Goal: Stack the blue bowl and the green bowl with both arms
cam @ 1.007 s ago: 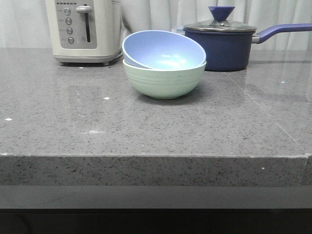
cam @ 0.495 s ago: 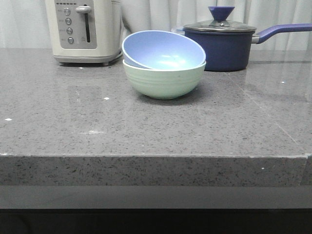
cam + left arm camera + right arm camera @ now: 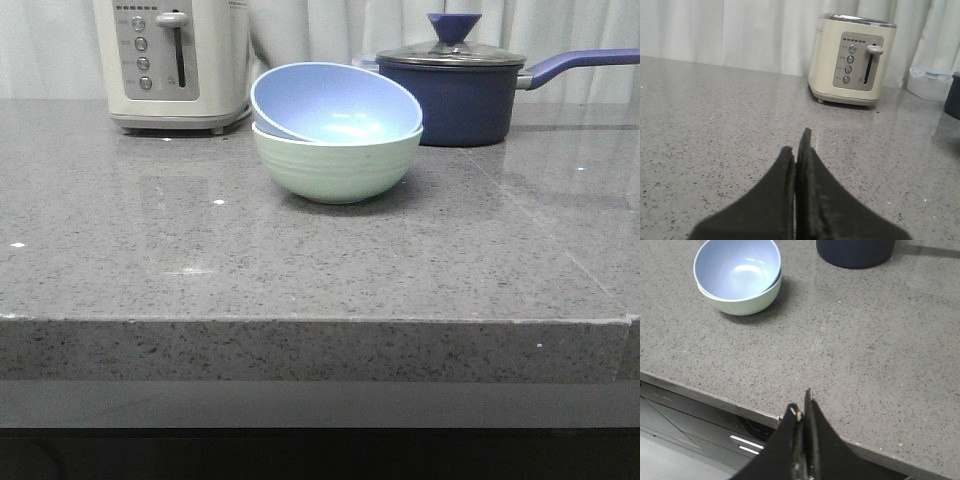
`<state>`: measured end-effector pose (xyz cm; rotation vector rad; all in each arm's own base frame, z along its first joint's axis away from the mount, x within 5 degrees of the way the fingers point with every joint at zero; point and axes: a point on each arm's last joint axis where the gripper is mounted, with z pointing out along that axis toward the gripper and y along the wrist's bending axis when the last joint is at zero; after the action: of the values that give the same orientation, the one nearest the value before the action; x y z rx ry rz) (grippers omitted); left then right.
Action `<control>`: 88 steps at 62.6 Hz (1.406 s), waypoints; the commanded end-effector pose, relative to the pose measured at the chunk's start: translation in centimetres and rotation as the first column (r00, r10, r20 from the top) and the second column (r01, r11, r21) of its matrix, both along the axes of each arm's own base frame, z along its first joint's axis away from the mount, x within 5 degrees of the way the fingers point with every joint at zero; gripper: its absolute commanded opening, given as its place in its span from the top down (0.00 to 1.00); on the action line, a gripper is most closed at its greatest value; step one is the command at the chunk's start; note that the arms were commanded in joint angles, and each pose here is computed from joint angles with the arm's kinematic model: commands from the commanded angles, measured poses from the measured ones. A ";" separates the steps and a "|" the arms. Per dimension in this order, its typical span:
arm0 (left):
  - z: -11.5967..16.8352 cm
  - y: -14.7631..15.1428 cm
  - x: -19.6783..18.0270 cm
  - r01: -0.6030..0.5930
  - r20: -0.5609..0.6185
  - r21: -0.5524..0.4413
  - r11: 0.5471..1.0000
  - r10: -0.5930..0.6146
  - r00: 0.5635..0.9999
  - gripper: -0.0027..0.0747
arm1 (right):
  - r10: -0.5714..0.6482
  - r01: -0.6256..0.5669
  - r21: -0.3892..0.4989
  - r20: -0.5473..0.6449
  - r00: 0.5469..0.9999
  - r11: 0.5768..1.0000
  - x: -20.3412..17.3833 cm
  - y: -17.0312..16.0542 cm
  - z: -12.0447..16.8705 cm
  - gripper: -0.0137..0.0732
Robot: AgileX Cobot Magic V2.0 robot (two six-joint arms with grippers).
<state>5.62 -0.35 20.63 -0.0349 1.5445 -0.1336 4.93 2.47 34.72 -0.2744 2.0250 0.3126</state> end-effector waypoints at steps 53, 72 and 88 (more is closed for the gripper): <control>0.7 0.0 -0.2 0.006 0.095 -0.023 1.000 -0.004 0.996 0.99 | -0.066 0.067 0.003 0.161 0.985 0.998 0.1 -0.6 0.7 0.90; 0.7 0.0 -0.2 0.006 0.095 -0.023 1.000 -0.004 0.996 0.99 | -0.241 0.246 0.059 0.511 0.825 0.968 0.1 -1.9 -6.5 0.91; 0.7 0.0 -0.2 0.006 0.095 -0.023 1.000 -0.004 0.996 0.99 | -0.268 0.268 0.081 0.551 0.791 0.960 0.3 -2.1 -12.2 0.91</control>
<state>5.62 -0.35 20.65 -0.0349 1.5428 -0.1337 5.31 0.53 22.01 -0.0657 1.5624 0.0685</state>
